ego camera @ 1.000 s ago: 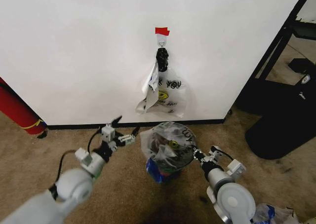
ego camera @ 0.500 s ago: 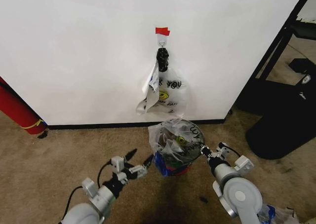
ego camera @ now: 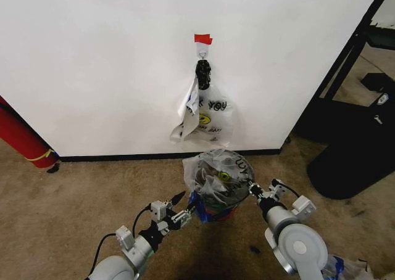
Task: Pick up the garbage bag from the wall and place it over the trash bin.
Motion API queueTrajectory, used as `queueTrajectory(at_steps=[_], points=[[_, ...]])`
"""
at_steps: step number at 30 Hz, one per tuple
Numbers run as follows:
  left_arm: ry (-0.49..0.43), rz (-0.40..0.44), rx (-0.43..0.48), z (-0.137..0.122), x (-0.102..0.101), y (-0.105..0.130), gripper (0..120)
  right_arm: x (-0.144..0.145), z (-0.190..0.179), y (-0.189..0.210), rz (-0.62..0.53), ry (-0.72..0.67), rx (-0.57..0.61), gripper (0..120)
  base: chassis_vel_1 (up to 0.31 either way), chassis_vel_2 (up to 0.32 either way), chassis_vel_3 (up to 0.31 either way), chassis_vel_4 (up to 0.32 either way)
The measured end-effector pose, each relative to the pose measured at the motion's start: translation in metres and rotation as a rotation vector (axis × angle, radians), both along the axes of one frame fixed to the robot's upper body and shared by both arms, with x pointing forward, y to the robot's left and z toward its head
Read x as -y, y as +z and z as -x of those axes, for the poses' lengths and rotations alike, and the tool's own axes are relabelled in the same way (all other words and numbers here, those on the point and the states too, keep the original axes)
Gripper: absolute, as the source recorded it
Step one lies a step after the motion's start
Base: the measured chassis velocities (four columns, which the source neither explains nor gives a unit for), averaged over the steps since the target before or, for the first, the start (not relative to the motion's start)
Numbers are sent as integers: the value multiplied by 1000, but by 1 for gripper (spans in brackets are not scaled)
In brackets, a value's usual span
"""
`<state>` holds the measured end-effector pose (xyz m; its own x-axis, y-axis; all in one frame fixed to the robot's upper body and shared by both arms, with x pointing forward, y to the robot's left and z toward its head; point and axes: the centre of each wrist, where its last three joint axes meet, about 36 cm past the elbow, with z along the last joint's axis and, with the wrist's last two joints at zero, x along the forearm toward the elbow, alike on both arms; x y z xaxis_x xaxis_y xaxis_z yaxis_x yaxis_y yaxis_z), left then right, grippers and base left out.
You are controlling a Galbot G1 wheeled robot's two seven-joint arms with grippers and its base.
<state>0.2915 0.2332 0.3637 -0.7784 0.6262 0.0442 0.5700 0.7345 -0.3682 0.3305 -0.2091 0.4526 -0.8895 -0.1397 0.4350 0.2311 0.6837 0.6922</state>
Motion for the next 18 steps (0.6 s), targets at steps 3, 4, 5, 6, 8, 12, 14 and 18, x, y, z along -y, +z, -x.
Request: queueTrajectory(at_steps=[3,4,5,6,8,12,14,18], points=[[-5,-1,2,2,2,-1,30,-1,-3,2,-1,2,6,1,0,0,0,0],[-3,2,1,3,4,-1,27,-3,-4,3,-2,5,7,1,0,0,0,0],[-3,2,1,3,4,-1,27,-3,-4,3,-2,5,7,1,0,0,0,0],[-2,7,-2,4,6,-1,23,-4,-4,5,-3,7,11,1,0,0,0,0],[-1,12,-5,6,8,-2,16,-4,-6,6,-4,8,14,1,0,0,0,0],[15,21,-6,4,9,-3,0,-4,-6,5,-5,8,11,1,0,0,0,0],[21,22,-6,3,9,-3,0,-4,-6,5,-6,7,9,1,0,0,0,0],[39,16,-23,0,5,-9,0,-5,-6,5,-16,6,7,1,0,0,0,0]])
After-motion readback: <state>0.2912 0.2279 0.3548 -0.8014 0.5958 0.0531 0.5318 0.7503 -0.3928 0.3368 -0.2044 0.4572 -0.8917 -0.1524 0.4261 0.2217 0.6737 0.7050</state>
